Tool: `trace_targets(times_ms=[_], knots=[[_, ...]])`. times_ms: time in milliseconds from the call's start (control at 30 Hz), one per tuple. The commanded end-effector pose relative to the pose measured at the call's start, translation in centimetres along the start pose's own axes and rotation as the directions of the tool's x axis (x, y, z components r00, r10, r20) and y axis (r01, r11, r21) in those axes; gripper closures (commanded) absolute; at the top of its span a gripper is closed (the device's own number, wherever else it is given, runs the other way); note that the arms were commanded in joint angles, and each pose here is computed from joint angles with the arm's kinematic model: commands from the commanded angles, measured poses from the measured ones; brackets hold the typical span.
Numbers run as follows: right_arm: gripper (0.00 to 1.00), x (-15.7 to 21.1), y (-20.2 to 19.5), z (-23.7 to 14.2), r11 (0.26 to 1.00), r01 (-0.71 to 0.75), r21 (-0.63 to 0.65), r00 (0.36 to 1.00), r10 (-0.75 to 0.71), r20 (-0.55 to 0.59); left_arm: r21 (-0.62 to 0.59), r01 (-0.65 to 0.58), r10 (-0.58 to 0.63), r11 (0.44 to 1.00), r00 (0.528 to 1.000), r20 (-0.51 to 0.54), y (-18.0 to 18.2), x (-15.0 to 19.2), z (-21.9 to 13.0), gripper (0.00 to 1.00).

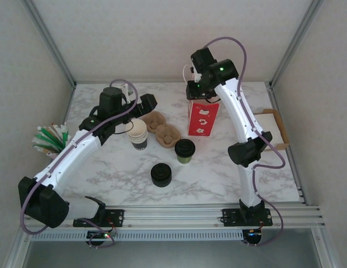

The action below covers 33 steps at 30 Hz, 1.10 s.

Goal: Pack the takeout coffee

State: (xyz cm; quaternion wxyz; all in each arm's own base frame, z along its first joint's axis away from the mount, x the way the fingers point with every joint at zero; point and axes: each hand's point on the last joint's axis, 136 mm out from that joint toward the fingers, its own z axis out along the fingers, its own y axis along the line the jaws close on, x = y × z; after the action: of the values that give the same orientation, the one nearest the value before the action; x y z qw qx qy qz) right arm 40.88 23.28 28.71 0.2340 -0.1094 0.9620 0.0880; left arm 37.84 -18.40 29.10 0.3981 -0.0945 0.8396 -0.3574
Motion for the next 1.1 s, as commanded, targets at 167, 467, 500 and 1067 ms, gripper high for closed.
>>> trace_targets(times_ms=[167,467,500,1067], knots=[[0.70,0.1,-0.4,1.4,0.998,0.032,0.048,0.999,-0.031,-0.026,0.055,-0.017,0.019,0.998,0.999,-0.031,-0.4,-0.3,1.0,0.00],[0.86,0.2,-0.7,2.2,0.998,0.033,0.055,0.999,-0.030,-0.044,0.099,0.019,-0.014,0.995,0.999,-0.049,-0.5,0.7,0.8,0.00],[0.88,0.3,-0.7,2.1,0.998,0.034,0.059,0.999,-0.031,-0.044,0.106,0.021,-0.016,0.994,0.999,-0.051,-0.6,0.8,0.7,0.00],[1.00,5.5,-4.0,-4.9,0.957,0.083,0.278,0.996,-0.074,-0.042,0.278,-0.032,0.059,0.960,0.994,-0.089,-7.1,4.5,-0.9,0.00]])
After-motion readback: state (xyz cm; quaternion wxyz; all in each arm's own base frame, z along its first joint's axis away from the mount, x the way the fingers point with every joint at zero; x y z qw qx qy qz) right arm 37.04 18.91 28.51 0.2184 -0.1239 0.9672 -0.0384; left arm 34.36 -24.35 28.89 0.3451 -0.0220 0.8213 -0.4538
